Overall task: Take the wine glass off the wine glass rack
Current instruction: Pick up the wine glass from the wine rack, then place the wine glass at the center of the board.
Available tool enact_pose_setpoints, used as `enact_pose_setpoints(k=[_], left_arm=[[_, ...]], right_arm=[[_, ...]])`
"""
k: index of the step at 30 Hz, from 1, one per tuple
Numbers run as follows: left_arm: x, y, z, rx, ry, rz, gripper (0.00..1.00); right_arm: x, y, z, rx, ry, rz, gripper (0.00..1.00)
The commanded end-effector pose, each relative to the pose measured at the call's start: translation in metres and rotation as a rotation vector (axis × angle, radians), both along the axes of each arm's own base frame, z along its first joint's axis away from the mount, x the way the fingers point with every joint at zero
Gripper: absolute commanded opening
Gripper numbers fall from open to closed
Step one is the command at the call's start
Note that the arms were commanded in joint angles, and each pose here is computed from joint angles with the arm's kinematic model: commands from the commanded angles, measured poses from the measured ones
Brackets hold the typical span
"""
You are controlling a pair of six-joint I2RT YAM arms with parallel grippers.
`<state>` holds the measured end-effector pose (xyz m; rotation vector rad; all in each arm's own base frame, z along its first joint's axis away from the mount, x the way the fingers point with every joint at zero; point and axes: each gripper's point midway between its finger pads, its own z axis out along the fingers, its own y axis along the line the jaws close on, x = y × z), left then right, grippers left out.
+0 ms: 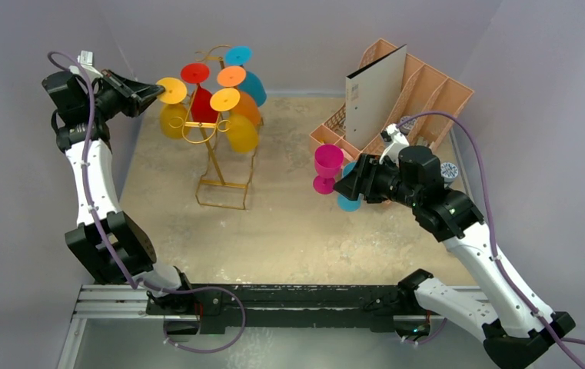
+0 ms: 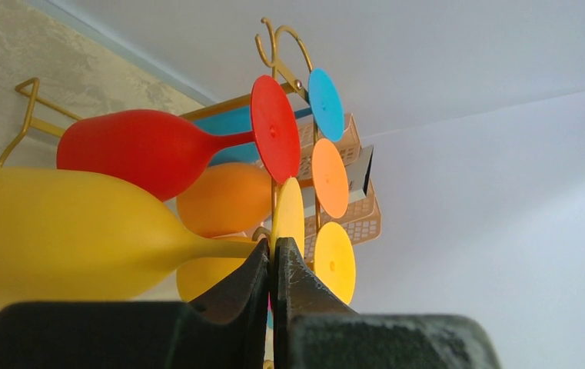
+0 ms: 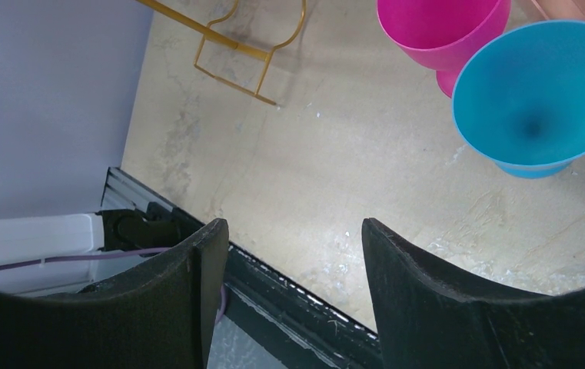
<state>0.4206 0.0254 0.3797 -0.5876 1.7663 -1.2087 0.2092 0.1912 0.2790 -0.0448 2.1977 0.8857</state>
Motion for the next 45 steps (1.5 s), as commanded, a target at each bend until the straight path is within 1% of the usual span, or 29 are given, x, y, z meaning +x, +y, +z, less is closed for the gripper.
enact_pose_setpoints(k=[1, 5, 7, 8, 10, 12, 14, 19, 25, 28, 30, 33, 34, 37, 41, 45], left_arm=[[-0.004, 0.005, 0.027, 0.003, -0.085, 0.003, 0.0], [-0.011, 0.007, 0.034, 0.043, -0.117, 0.02, 0.0], [-0.022, 0.001, 0.049, 0.105, -0.178, 0.006, 0.0], [-0.029, 0.0, 0.051, 0.14, -0.169, 0.019, 0.0], [-0.043, 0.008, 0.051, 0.257, -0.136, 0.121, 0.0], [-0.057, 0.018, 0.042, 0.349, -0.077, 0.213, 0.0], [-0.072, 0.025, 0.036, 0.405, -0.039, 0.286, 0.0], [-0.11, 0.025, 0.038, 0.47, -0.017, 0.398, 0.0], [-0.149, 0.006, 0.035, 0.461, -0.007, 0.423, 0.0], [-0.16, -0.012, 0.022, 0.436, 0.01, 0.375, 0.0], [-0.165, -0.022, 0.003, 0.414, 0.06, 0.343, 0.0], [-0.176, -0.035, -0.014, 0.423, 0.1, 0.302, 0.0], [-0.177, -0.046, -0.015, 0.419, 0.083, 0.253, 0.0], [-0.181, -0.086, -0.009, 0.386, -0.024, 0.043, 0.0], [-0.196, -0.121, -0.006, 0.336, -0.108, -0.135, 0.0], [-0.212, -0.157, -0.009, 0.261, -0.201, -0.396, 0.0]], right_arm=[[-0.001, 0.0, 0.003, 0.003, -0.019, 0.008, 0.67], [-0.001, 0.0, 0.004, 0.004, -0.023, 0.008, 0.67], [-0.001, 0.001, 0.005, 0.01, -0.024, 0.01, 0.67], [0.0, 0.001, 0.007, 0.011, -0.028, 0.013, 0.67], [0.001, 0.002, 0.01, 0.009, -0.032, 0.018, 0.67], [0.003, 0.003, 0.013, 0.001, -0.041, 0.022, 0.67], [0.005, 0.004, 0.014, -0.003, -0.042, 0.024, 0.67], [0.008, 0.011, 0.015, 0.023, -0.027, 0.033, 0.67], [0.004, 0.014, 0.011, 0.021, -0.002, 0.064, 0.67], [-0.001, 0.013, 0.013, 0.015, -0.01, 0.08, 0.67], [-0.002, 0.011, 0.013, 0.012, -0.013, 0.081, 0.67], [-0.003, 0.008, 0.014, 0.009, -0.02, 0.065, 0.67], [-0.003, 0.007, 0.013, 0.011, -0.02, 0.056, 0.67], [-0.002, 0.006, 0.01, 0.025, -0.012, 0.031, 0.67], [0.0, 0.008, 0.007, 0.033, 0.007, 0.027, 0.67], [0.003, 0.015, 0.005, 0.069, 0.023, 0.032, 0.67]])
